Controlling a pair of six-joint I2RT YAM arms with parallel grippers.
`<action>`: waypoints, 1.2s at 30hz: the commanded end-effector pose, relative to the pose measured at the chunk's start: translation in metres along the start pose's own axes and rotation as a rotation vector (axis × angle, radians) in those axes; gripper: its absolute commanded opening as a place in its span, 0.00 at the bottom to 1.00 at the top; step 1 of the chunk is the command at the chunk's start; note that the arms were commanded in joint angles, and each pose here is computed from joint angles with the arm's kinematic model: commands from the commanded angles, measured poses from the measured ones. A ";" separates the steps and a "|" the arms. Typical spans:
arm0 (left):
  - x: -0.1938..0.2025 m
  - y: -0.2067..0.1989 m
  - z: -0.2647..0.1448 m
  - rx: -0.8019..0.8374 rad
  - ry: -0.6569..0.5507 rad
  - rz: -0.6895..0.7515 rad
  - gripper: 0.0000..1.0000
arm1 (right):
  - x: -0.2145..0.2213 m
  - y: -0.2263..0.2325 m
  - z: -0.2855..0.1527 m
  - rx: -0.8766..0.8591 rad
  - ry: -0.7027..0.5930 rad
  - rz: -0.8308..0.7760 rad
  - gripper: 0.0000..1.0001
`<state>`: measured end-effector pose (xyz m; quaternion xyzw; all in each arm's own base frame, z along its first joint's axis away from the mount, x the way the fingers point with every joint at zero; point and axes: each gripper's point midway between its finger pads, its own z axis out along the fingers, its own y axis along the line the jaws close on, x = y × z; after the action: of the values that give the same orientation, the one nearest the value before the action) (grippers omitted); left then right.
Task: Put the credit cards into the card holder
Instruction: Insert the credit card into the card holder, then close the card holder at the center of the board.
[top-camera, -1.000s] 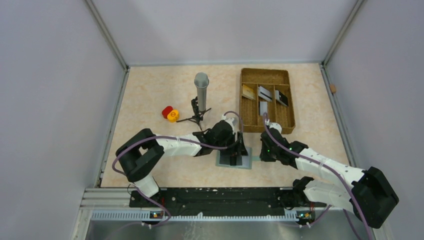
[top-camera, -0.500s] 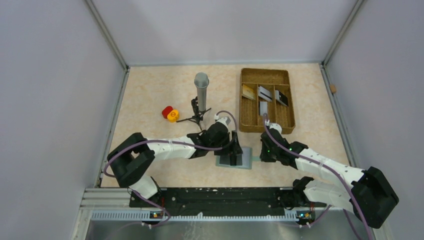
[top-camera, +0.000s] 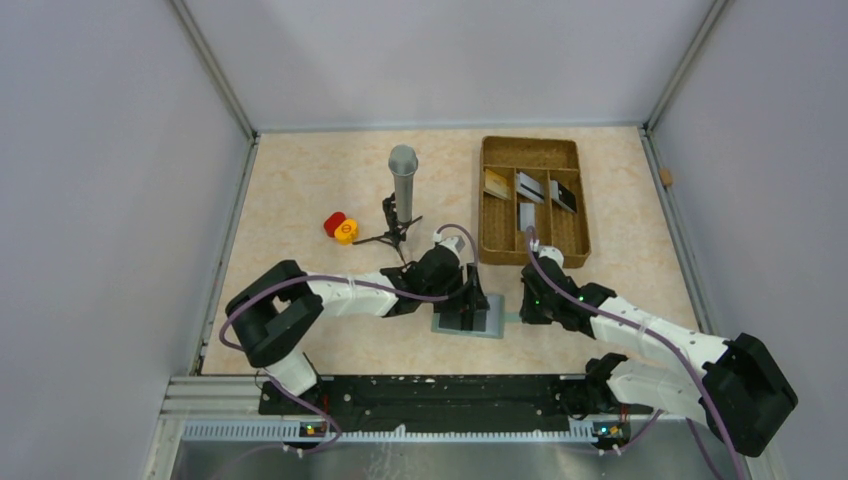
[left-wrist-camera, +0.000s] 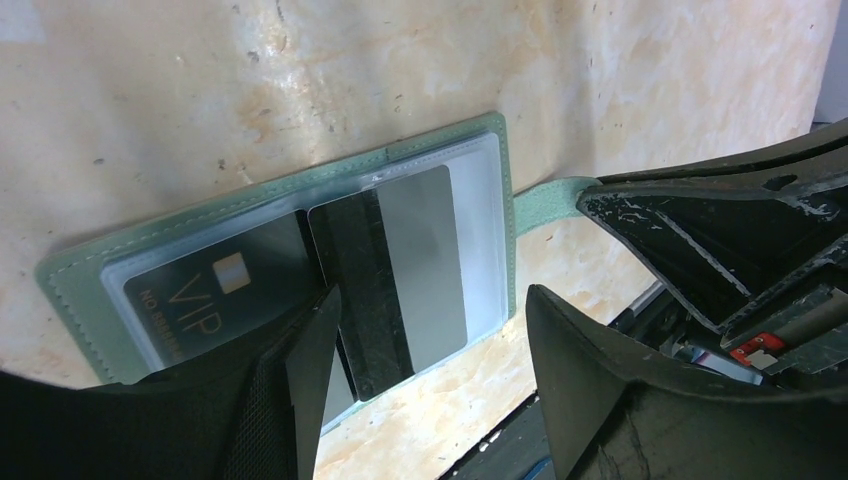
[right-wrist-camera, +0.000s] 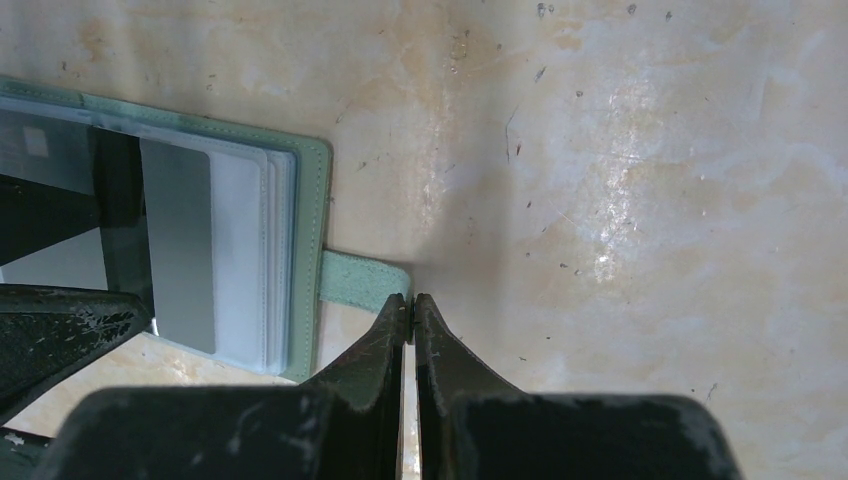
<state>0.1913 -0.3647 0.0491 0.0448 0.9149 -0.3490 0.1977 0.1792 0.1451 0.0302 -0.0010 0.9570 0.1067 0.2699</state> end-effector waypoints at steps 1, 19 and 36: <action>0.001 -0.009 0.006 0.046 0.006 0.008 0.72 | -0.007 0.004 -0.001 -0.016 -0.028 0.008 0.00; 0.001 -0.048 0.010 0.206 0.012 -0.015 0.71 | -0.008 0.006 0.001 -0.018 -0.026 0.005 0.00; -0.002 -0.065 -0.011 0.283 -0.016 -0.010 0.75 | -0.026 0.009 -0.024 -0.024 -0.071 0.014 0.00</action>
<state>0.1718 -0.4055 0.0643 0.0612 0.8799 -0.4394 0.1702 0.1758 0.1415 0.0357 -0.0005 0.9564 0.1066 0.2720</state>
